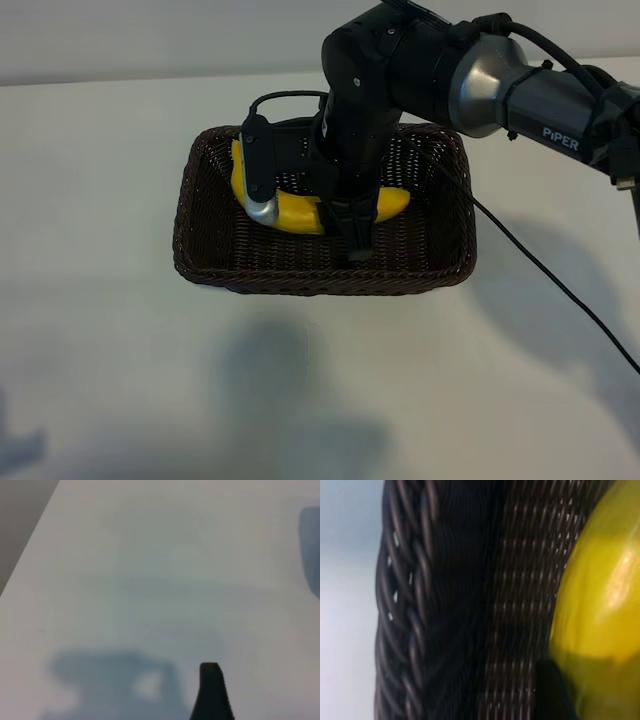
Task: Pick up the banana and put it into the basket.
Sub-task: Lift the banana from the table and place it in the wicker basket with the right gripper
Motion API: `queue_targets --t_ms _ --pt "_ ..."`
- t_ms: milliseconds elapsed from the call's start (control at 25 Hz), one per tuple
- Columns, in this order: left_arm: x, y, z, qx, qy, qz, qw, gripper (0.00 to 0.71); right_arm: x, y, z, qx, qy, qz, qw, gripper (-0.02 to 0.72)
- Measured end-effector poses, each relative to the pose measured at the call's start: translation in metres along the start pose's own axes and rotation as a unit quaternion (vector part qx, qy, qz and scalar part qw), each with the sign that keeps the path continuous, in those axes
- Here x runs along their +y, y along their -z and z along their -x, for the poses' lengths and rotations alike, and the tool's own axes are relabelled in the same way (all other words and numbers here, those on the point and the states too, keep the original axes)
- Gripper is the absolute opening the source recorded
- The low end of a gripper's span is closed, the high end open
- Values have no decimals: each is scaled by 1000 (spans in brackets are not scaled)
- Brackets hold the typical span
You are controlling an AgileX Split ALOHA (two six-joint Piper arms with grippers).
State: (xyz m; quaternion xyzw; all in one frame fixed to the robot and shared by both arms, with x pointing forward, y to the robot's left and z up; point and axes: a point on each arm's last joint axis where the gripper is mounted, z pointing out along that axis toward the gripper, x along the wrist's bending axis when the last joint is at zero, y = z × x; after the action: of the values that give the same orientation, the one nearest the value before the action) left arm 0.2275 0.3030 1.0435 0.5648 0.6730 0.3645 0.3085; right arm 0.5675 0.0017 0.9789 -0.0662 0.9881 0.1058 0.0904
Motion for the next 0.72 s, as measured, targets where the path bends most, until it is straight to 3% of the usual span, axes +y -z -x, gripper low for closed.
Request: queue_targets --t_ms 240,480,720 --pt "0 0 0 0 0 0 1000 548 0 0 0 2 -16 -2 1000 425" --pt "0 0 0 0 0 0 1000 548 0 0 0 2 -24 -3 1000 563" --pt "0 0 0 0 0 0 1000 548 0 12 -1 -5 -51 0 999 583"
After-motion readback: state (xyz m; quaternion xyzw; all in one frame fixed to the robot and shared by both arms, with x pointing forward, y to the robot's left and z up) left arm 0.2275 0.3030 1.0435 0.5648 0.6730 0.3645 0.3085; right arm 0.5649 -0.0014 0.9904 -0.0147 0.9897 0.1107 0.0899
